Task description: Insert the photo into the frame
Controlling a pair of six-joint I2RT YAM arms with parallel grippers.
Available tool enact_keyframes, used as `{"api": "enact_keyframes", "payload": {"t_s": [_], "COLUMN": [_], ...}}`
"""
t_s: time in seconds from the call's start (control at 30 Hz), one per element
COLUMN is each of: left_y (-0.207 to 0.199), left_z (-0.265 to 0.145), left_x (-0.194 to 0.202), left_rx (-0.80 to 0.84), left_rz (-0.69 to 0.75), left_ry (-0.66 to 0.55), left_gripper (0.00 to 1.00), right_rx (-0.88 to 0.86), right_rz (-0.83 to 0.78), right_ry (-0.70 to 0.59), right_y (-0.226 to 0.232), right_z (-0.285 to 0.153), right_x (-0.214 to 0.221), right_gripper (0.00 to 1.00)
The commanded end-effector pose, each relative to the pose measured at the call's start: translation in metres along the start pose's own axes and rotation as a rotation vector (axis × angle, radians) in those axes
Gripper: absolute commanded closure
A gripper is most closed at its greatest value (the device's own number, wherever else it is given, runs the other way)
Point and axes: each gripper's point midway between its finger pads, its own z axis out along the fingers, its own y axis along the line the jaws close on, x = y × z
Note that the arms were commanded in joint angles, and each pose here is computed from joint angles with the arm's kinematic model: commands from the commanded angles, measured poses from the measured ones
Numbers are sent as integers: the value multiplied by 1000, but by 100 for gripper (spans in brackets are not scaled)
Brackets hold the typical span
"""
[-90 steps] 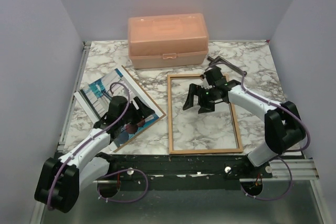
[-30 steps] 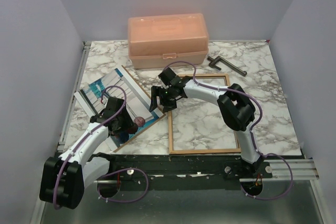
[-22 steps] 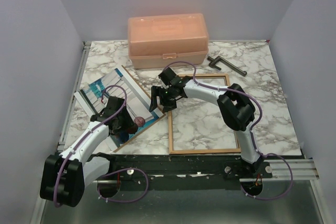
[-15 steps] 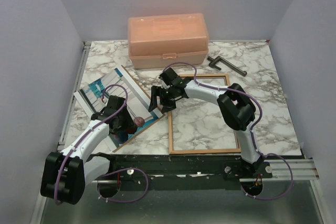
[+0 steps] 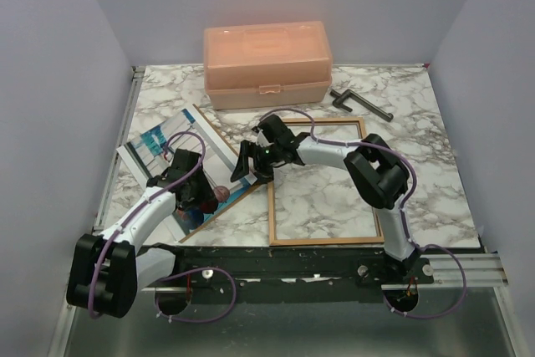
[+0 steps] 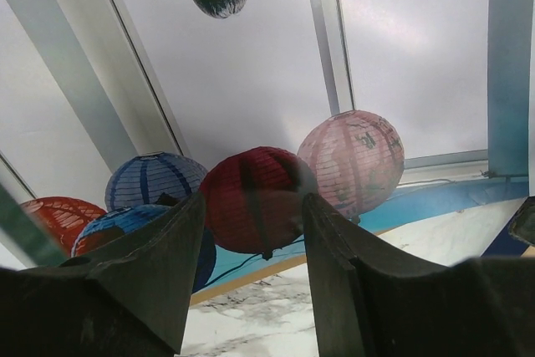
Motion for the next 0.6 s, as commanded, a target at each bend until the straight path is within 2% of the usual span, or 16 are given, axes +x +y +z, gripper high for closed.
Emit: {"api": "enact_keyframes", "payload": {"t_s": [0.0,0.13,0.33,0.47,0.57], "left_y": [3,-2,-11,-29,-41], "left_z": [4,2,-8,-25,-45], "left_x": [7,9,2,-10,-20], "left_rx": [1,27,82,194,275], "left_rz": [11,15,32,47,51], "left_ry": [32,45,7,-66,-144], "left_gripper": [49,49,45,37,33], "right_rx": [-32,-51,-24,-7,9], "right_rz": [67,94,86,64,42], "right_ry": [52,58,31,16,3], "right_y": [-8,-12,-13,-10,-7], "right_z": [10,15,10,3,-8], "right_x": [20,23,21,19,20], "right_gripper": [28,45,78,91,96]}}
